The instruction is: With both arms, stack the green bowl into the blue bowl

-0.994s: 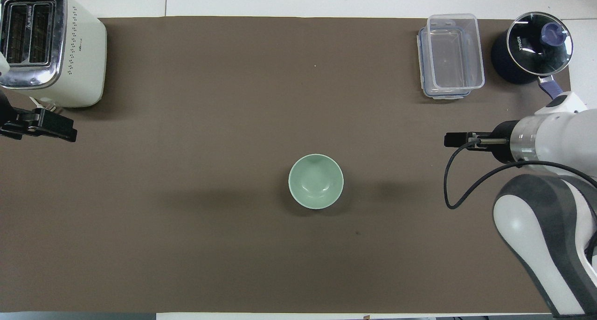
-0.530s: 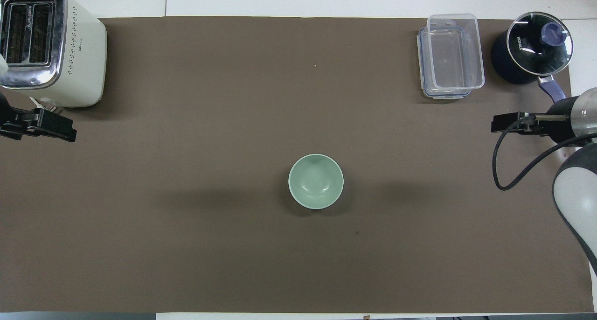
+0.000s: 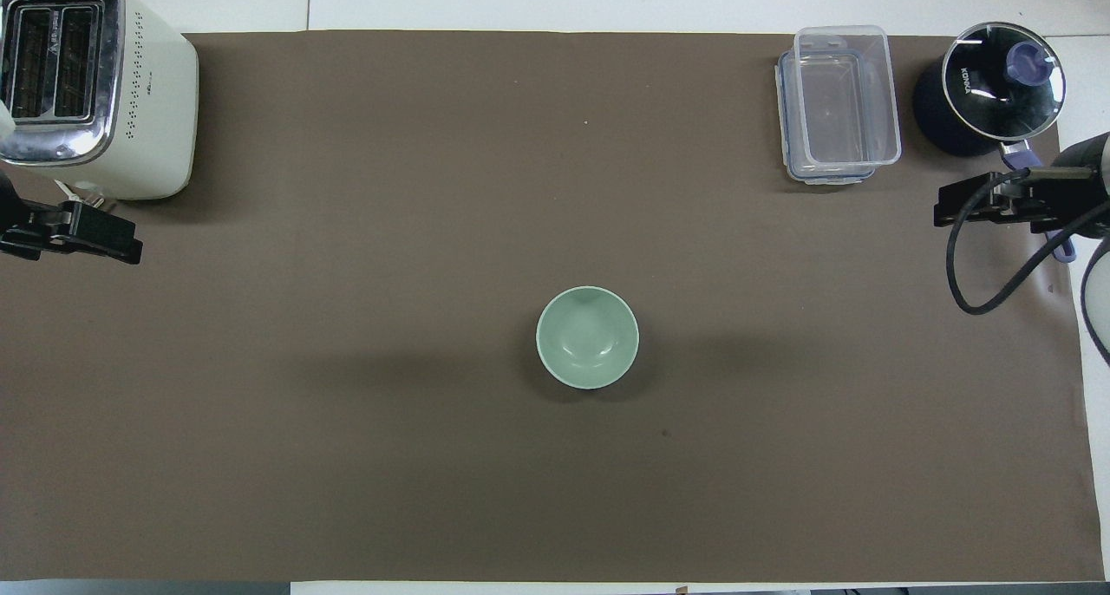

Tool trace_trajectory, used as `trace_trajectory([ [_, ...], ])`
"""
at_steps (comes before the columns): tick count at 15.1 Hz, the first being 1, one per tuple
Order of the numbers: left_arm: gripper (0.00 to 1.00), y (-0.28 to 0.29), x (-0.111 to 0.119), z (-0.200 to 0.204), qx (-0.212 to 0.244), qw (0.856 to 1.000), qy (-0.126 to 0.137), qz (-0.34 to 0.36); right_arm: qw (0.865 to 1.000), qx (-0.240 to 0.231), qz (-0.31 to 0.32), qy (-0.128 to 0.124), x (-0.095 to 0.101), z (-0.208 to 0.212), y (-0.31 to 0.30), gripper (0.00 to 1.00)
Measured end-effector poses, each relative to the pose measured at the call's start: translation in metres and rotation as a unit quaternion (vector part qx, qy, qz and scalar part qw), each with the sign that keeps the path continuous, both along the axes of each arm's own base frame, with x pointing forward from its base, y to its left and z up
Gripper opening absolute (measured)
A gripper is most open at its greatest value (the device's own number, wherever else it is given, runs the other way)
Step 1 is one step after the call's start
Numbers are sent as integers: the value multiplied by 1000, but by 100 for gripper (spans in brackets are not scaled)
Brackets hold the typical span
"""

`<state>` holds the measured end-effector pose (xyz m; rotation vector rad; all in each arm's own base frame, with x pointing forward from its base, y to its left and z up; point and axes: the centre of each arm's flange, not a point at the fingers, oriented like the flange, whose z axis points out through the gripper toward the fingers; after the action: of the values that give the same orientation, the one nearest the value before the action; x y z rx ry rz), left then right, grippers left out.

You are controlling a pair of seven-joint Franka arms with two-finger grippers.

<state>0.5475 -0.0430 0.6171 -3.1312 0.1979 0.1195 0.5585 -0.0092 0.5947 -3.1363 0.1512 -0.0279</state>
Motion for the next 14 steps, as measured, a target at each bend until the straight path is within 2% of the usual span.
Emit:
trace_trajectory([
  [7, 100, -5, 0, 0, 0, 1000, 0, -5, 999, -10, -2, 33, -7, -5, -5, 100],
  [14, 100, -3, 0, -1, 0, 1000, 1, -3, 999, -10, -17, 33, -11, -4, -21, 100],
])
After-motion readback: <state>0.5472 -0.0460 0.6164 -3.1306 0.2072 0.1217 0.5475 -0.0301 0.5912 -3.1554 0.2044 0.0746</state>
